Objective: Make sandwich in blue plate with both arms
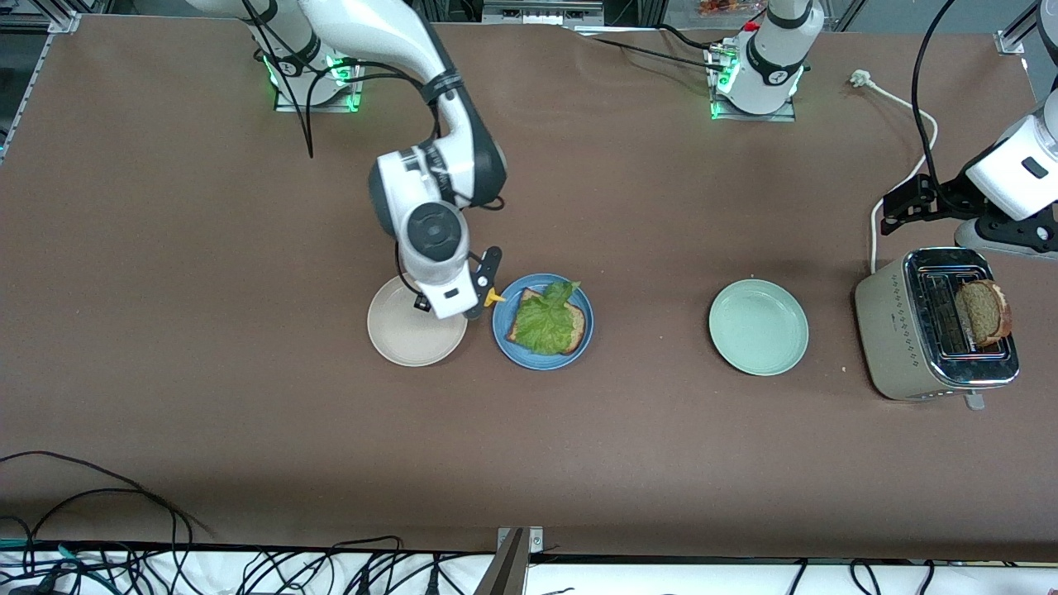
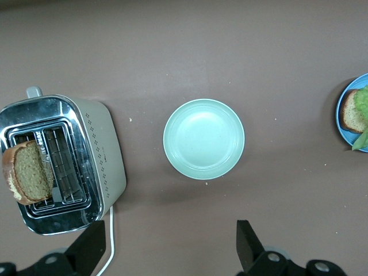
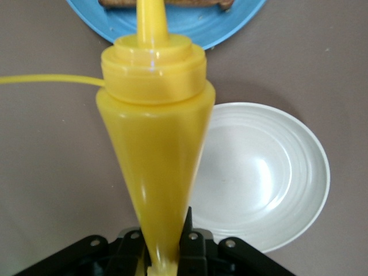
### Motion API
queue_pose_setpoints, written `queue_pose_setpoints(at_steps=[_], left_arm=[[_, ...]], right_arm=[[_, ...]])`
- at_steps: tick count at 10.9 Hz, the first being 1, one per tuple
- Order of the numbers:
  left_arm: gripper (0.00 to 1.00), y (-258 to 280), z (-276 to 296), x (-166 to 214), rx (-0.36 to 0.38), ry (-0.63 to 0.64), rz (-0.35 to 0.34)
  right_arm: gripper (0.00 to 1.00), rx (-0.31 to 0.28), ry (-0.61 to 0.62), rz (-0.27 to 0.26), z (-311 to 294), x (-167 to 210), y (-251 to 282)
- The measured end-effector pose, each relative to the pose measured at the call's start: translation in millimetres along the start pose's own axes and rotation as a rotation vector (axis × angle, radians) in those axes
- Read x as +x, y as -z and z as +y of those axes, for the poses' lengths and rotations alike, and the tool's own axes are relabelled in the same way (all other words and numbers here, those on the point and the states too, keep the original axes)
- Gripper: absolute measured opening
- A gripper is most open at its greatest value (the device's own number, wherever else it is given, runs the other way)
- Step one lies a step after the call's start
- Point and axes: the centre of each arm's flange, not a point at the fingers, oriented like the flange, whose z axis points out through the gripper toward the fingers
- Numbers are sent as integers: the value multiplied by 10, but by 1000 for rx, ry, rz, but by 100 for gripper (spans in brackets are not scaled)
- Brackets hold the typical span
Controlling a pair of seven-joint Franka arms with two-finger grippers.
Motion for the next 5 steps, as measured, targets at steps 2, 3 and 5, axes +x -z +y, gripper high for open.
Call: queue_pose_setpoints(at_steps=[2,3,5], left_arm=[[100,0,-3,0,0,1,0],[100,0,-4,0,0,1,0],[100,0,-3,0,0,0,0]], right_arm=[[19,-107,2,-111,-418,316,-136],[19,-147,12,-150,-557,443,-242],[19,-218,27,-213,-589,564,-389]])
